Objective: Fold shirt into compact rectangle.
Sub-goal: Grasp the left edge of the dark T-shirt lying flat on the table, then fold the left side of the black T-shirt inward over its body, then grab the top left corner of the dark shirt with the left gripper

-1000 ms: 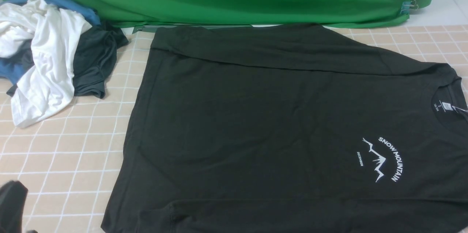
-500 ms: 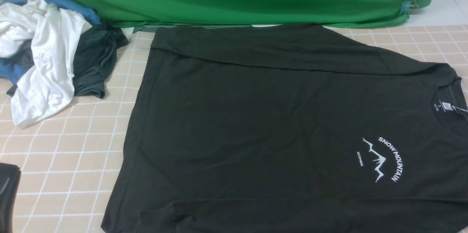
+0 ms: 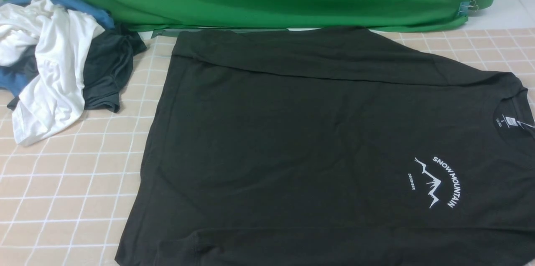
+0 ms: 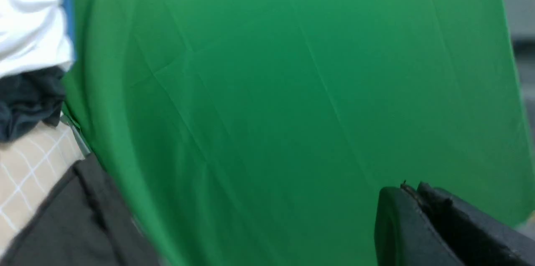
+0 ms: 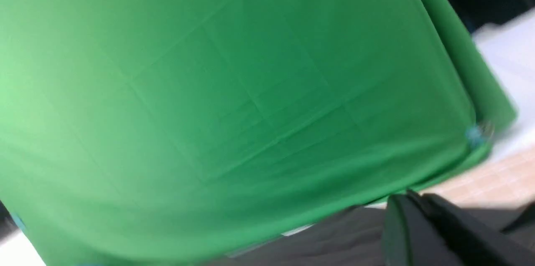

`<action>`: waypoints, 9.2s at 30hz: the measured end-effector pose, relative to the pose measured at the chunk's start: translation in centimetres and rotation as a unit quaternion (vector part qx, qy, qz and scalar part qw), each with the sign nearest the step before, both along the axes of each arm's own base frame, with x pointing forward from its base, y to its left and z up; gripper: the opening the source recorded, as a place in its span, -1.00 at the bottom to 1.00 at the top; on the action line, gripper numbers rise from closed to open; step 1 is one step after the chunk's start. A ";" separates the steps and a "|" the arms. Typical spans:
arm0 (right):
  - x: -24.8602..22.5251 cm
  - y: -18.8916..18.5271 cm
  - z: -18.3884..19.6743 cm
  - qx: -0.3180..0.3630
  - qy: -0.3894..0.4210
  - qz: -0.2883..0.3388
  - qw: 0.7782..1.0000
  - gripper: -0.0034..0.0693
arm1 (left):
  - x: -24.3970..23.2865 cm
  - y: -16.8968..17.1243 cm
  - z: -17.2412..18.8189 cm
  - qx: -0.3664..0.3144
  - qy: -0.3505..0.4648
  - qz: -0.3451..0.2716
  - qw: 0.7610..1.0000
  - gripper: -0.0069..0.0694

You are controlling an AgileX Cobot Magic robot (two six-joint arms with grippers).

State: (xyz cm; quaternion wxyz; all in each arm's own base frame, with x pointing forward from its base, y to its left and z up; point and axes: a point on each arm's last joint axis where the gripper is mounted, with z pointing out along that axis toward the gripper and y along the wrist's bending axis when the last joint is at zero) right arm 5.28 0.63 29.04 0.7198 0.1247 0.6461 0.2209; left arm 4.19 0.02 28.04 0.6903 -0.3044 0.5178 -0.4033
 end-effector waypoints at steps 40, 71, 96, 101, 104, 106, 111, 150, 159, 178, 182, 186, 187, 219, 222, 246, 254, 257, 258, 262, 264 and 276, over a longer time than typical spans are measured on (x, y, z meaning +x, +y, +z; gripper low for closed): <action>9.5 2.0 3.2 -0.268 0.404 0.149 0.862 -0.41 | 18.4 -8.4 -11.4 0.310 0.637 -0.307 0.635 0.08; 9.8 2.1 3.5 -0.261 0.385 0.143 0.874 -0.23 | 17.9 -9.0 -11.5 0.292 0.642 -0.344 0.620 -0.04; 9.9 2.1 3.6 -0.260 0.378 0.140 0.877 -0.22 | 17.1 -11.3 -10.0 0.389 0.629 -0.404 0.538 0.55; 9.9 2.1 3.6 -0.260 0.377 0.139 0.878 -0.22 | 17.6 -12.5 -8.5 0.440 0.625 -0.372 0.527 0.55; 9.9 2.1 3.6 -0.260 0.377 0.139 0.878 -0.22 | 17.6 -12.7 -8.8 0.451 0.619 -0.363 0.531 0.55; 9.9 2.1 3.6 -0.260 0.377 0.139 0.878 -0.22 | 17.6 -12.7 -9.5 0.452 0.620 -0.361 0.530 0.55; 9.9 2.1 3.6 -0.260 0.377 0.139 0.878 -0.22 | 17.7 -12.6 -11.5 0.458 0.636 -0.359 0.507 0.55; 9.9 2.1 3.5 -0.260 0.380 0.141 0.876 -0.22 | 22.5 -14.7 3.5 0.494 0.442 -0.319 0.677 -0.76; 9.8 2.1 3.5 -0.260 0.383 0.142 0.875 -0.63 | 28.3 -10.6 4.4 0.410 0.451 -0.265 0.747 -0.76; 9.8 2.1 3.5 -0.261 0.384 0.143 0.874 -0.81 | 35.1 -9.5 -5.9 0.386 0.503 -0.262 0.728 -0.31; 9.8 2.1 3.5 -0.261 0.384 0.143 0.874 -0.81 | 36.6 -8.4 -3.5 0.373 0.470 -0.212 0.772 0.13; 9.8 2.1 3.5 -0.261 0.384 0.143 0.874 -0.81 | 38.2 -6.1 -1.1 0.345 0.452 -0.169 0.805 0.49; 9.8 2.1 3.5 -0.261 0.384 0.143 0.874 -0.81 | 38.8 -5.2 -0.6 0.331 0.452 -0.159 0.813 0.56; 10.1 2.1 3.7 -0.221 0.378 0.123 0.890 -0.74 | 50.4 -4.5 -11.6 0.315 0.463 -0.199 0.804 0.59; 10.1 2.1 3.7 -0.221 0.378 0.123 0.891 -0.74 | 50.5 -4.6 -11.6 0.312 0.459 -0.197 0.808 0.56; 10.1 2.1 3.7 -0.220 0.378 0.122 0.891 -0.71 | 50.9 -4.4 -11.1 0.322 0.438 -0.179 0.820 -0.73; 10.1 2.1 3.7 -0.214 0.380 0.120 0.892 -0.71 | 50.8 -4.3 -11.2 0.337 0.444 -0.180 0.811 -0.63; 10.1 2.1 3.7 -0.206 0.382 0.118 0.893 -0.71 | 50.7 -4.3 -11.3 0.338 0.445 -0.181 0.809 -0.43; 10.1 2.1 3.7 -0.200 0.384 0.116 0.894 -0.71 | 50.7 -4.3 -11.3 0.337 0.447 -0.182 0.808 -0.33; 10.1 2.1 3.7 -0.186 0.388 0.112 0.896 -0.70 | 50.6 -4.3 -11.5 0.336 0.453 -0.185 0.805 0.09; 10.1 2.1 3.7 -0.185 0.389 0.112 0.896 -0.70 | 50.7 -4.3 -11.6 0.336 0.454 -0.186 0.804 0.28; 10.0 2.1 3.7 -0.184 0.391 0.113 0.895 -0.66 | 50.9 -4.3 -12.7 0.336 0.454 -0.184 0.804 -0.01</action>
